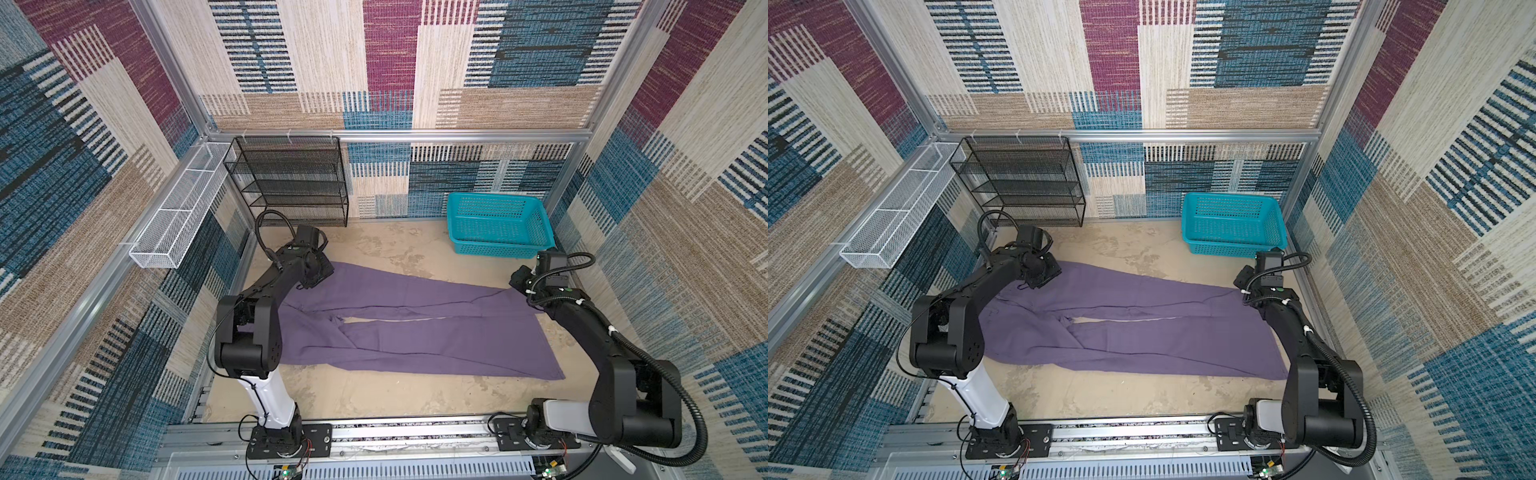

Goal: Fold and stack the trousers

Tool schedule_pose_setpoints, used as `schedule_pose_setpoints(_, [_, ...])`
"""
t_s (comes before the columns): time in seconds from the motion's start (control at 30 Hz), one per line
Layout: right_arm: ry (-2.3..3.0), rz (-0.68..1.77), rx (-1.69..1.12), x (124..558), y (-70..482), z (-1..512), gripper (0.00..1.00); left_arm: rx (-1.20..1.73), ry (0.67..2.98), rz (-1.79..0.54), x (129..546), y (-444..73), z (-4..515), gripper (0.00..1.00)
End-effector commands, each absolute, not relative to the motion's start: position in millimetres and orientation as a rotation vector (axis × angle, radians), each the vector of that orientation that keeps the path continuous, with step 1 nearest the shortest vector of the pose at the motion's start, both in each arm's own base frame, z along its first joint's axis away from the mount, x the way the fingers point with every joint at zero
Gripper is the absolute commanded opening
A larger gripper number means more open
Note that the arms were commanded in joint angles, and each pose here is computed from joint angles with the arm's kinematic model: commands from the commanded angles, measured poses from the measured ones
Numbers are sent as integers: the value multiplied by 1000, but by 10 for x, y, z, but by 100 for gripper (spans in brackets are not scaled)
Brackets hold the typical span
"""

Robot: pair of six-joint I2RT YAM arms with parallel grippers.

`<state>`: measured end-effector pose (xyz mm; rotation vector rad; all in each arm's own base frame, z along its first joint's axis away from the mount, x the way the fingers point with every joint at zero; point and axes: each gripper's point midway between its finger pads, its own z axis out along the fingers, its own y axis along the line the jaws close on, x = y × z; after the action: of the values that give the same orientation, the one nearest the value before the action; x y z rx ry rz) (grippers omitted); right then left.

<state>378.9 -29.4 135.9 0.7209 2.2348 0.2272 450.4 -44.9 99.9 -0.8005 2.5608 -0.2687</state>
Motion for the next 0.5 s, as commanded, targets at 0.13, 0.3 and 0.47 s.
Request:
schedule_pose_setpoints(0.13, [2335,159,750,3746,-329,926,28,-802,2678,-237,4683,-529,542,27])
schedule_pose_setpoints(0.3, [2392,148,758,3724,-325,705,32,-810,2692,-219,4768,-523,350,27])
schedule_pose_setpoints(0.47, [2442,127,785,3640,-369,498,36,-816,2724,-183,4880,-487,139,27])
